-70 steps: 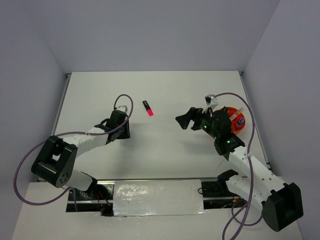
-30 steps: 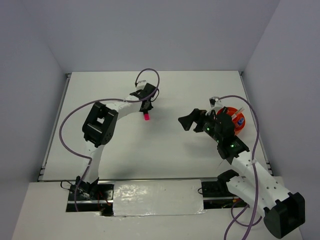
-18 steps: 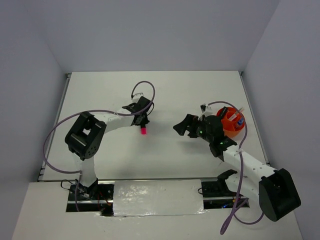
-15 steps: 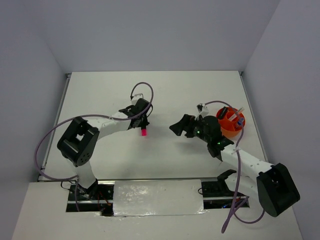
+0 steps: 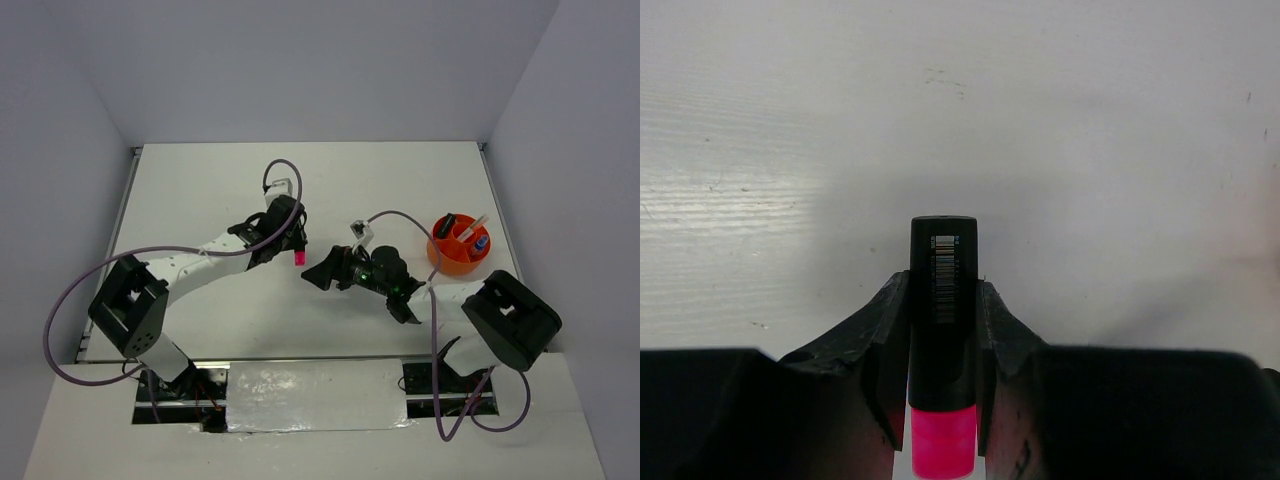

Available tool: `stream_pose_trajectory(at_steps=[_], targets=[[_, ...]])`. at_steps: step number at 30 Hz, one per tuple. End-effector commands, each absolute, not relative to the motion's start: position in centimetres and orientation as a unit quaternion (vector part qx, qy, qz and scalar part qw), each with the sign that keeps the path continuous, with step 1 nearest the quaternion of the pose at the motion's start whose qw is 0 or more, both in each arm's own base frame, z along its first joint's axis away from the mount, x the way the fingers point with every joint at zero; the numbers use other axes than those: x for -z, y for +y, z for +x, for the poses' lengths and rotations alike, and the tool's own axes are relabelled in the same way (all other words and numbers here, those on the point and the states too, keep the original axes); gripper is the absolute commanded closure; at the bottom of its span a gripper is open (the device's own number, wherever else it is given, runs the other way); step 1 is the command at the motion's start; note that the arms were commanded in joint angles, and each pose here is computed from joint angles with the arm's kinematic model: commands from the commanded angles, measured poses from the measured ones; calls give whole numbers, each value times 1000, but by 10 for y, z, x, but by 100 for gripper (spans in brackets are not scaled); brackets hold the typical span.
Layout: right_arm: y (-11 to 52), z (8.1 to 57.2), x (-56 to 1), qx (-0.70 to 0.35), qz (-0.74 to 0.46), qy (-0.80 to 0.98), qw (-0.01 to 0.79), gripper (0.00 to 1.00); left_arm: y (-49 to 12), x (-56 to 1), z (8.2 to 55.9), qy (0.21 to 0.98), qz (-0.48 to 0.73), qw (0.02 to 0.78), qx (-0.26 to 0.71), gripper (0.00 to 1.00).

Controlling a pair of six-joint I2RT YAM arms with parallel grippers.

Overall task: Sort the stationery into containers
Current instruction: Pick up the pen from the center of the board, then place the pen in the storage box.

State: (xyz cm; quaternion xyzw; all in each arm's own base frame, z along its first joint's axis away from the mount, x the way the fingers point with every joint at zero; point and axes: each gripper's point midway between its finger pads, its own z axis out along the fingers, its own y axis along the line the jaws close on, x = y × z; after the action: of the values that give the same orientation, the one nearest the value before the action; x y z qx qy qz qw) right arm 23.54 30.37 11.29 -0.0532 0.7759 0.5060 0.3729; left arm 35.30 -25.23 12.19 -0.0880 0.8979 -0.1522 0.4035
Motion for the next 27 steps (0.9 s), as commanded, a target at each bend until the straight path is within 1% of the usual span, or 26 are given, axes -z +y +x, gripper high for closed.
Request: stream_pose_trajectory(at_steps=[1, 5, 7, 10, 11, 13, 14, 15, 16, 19, 20, 22, 23, 24, 25, 26, 27], targets=[[317, 253, -160, -541, -51, 715, 441, 5, -269, -154, 351, 878, -94, 427, 193, 100], [315, 276, -157, -504, -22, 734, 456, 9, -284, -168, 340, 868, -89, 432, 228, 100], [318, 279, -155, -499, -26, 738, 454, 12, -288, -174, 337, 864, -87, 436, 235, 100], [319, 283, -158, -502, -18, 732, 460, 20, -295, -181, 333, 862, -81, 437, 245, 100], [318, 284, -158, -500, -16, 731, 464, 26, -296, -182, 332, 861, -80, 438, 245, 100], [316, 287, -161, -499, -11, 727, 471, 33, -297, -184, 329, 861, -79, 438, 248, 100], [317, 287, -161, -499, -12, 726, 473, 40, -297, -184, 329, 860, -78, 438, 250, 100], [318, 286, -163, -502, -14, 725, 472, 44, -297, -184, 328, 860, -78, 438, 250, 100], [319, 288, -164, -504, -16, 722, 473, 52, -298, -186, 327, 858, -79, 439, 254, 100], [320, 287, -167, -510, -19, 715, 477, 70, -300, -185, 325, 858, -76, 438, 258, 100], [320, 287, -168, -511, -19, 714, 478, 100, -300, -186, 324, 858, -76, 438, 259, 100], [321, 286, -169, -516, -19, 712, 476, 100, -302, -186, 323, 858, -74, 437, 262, 100], [321, 285, -170, -517, -20, 712, 475, 100, -303, -188, 323, 856, -71, 438, 264, 89], [320, 283, -169, -517, -17, 714, 472, 100, -303, -195, 326, 853, -69, 444, 265, 76], [315, 282, -169, -515, -6, 717, 470, 100, -304, -206, 327, 850, -68, 449, 265, 36], [311, 282, -169, -513, 4, 719, 469, 100, -300, -204, 326, 854, -65, 449, 255, 7], [303, 285, -167, -506, 21, 724, 469, 100, -295, -228, 333, 842, -65, 474, 249, 1]])
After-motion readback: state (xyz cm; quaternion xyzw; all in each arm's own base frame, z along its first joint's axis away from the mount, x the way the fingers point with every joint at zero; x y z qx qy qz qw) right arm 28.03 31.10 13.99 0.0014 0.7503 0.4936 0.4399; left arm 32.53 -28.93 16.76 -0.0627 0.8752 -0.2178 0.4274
